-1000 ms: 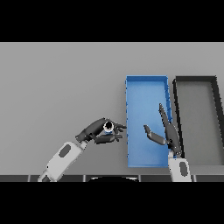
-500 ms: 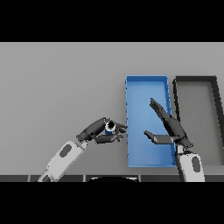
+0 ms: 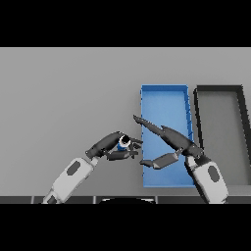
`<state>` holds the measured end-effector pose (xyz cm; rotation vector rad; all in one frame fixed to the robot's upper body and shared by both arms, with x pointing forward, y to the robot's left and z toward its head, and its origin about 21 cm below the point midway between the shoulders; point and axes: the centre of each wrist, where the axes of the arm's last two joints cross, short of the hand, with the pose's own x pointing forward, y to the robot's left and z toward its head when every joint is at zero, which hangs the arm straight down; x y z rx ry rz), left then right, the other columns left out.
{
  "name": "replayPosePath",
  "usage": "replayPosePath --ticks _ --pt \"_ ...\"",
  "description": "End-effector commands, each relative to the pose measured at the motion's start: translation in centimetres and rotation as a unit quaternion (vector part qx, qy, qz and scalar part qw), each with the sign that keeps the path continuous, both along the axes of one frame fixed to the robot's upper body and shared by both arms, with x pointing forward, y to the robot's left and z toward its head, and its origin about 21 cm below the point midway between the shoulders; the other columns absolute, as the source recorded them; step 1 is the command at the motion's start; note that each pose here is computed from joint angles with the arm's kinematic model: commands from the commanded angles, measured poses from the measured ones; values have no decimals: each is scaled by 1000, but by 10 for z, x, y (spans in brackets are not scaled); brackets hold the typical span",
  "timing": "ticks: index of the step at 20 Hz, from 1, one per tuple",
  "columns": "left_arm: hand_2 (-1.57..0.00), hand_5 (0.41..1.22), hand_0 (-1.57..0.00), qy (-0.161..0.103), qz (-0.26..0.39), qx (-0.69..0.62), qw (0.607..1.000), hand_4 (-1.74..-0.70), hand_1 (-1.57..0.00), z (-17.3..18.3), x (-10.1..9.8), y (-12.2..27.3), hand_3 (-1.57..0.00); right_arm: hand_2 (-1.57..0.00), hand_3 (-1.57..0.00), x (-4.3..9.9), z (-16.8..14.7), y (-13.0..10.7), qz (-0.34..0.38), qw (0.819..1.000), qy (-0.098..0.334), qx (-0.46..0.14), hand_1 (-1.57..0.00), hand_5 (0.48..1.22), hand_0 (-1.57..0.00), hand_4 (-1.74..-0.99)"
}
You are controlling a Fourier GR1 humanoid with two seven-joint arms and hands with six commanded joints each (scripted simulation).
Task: Pick up the blue pipe and place it into the blue bin.
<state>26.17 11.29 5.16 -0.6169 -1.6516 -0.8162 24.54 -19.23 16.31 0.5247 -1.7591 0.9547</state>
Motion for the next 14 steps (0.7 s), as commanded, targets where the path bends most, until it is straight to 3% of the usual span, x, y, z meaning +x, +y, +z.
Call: replayPosePath --ticks 1,7,9,14 --pt "-1571 1221 -1571 4 4 3 1000 -1732 -1571 -2 1 0 -1437 1 1 4 3 8 16 1000 -8 -11 1 532 1 -1303" --pt "-1571 1221 -1571 -3 -12 -20 1000 -1731 -1571 -1 2 2 -1484 1 1 19 10 43 84 995 -10 -45 1 535 1 -1251" --pt "-1571 1221 -1571 10 -16 -11 1000 -1730 -1571 -4 6 0 -1504 1 1 22 9 55 89 995 -6 -52 1 528 1 -1233" --pt "-1571 1221 -1571 11 -18 -9 1000 -1727 -1571 -4 9 3 -1501 -23 1 38 13 77 104 993 6 -60 -1 511 1 -1225"
